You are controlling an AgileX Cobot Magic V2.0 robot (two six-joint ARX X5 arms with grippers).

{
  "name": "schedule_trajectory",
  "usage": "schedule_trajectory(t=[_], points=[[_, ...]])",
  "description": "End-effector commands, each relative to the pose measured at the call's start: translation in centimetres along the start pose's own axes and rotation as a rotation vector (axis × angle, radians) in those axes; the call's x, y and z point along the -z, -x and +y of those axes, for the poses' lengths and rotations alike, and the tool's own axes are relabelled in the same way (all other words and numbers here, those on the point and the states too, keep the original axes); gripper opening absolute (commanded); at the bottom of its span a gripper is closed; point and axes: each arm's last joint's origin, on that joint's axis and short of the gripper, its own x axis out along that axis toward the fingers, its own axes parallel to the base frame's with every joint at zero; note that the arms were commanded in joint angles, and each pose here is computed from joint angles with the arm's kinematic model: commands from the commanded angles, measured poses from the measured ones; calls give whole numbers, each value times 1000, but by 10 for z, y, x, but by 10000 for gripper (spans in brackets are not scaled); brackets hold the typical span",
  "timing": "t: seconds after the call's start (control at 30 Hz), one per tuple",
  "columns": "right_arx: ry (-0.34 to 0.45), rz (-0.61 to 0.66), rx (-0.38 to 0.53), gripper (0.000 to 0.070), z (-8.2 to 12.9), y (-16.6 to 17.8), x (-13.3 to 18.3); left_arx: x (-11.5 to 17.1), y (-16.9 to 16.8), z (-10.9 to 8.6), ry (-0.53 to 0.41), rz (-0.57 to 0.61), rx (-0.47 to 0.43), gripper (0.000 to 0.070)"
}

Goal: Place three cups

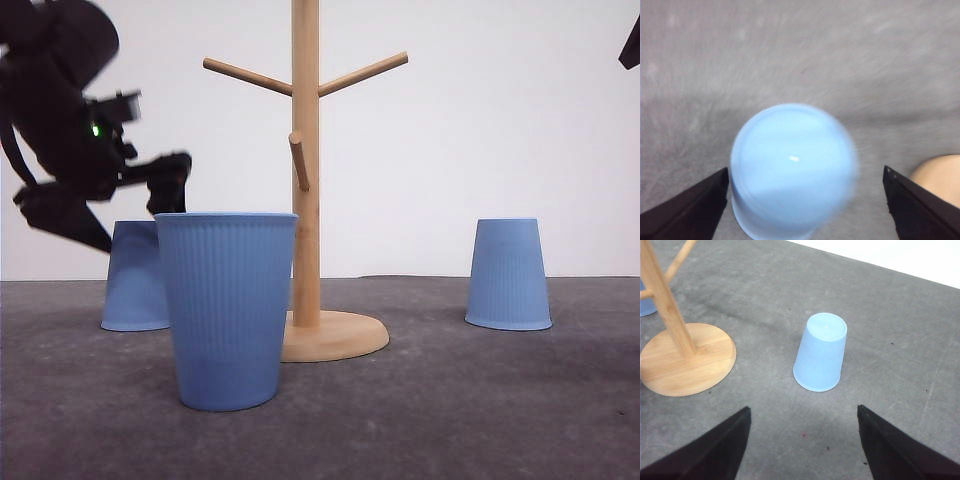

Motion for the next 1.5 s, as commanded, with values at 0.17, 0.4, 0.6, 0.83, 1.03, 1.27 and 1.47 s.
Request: schedule_trajectory(t=[0.17, 0.4, 0.6, 0.83, 1.03, 1.27, 1.47], points=[[8, -19, -2, 433, 0, 1, -4, -2, -14, -1, -4, 11, -3, 518], [8, -19, -2, 432, 0, 1, -4, -3, -13, -2, -3, 8, -1, 376], [8, -19, -2, 432, 0, 1, -4, -7, -3, -2, -2, 0, 1, 376], [8, -19, -2, 432, 0, 1, -4, -14, 33, -4, 28, 16, 18, 376], [8, -19, -2, 432, 0, 1, -4, -18, 72, 2, 150, 41, 104, 376], [8, -20, -3, 432, 0, 1, -4, -19, 118, 20, 305, 52, 189, 376], [7, -23, -2, 432, 0, 1, -5, -26, 155, 36, 428, -56, 289, 377]])
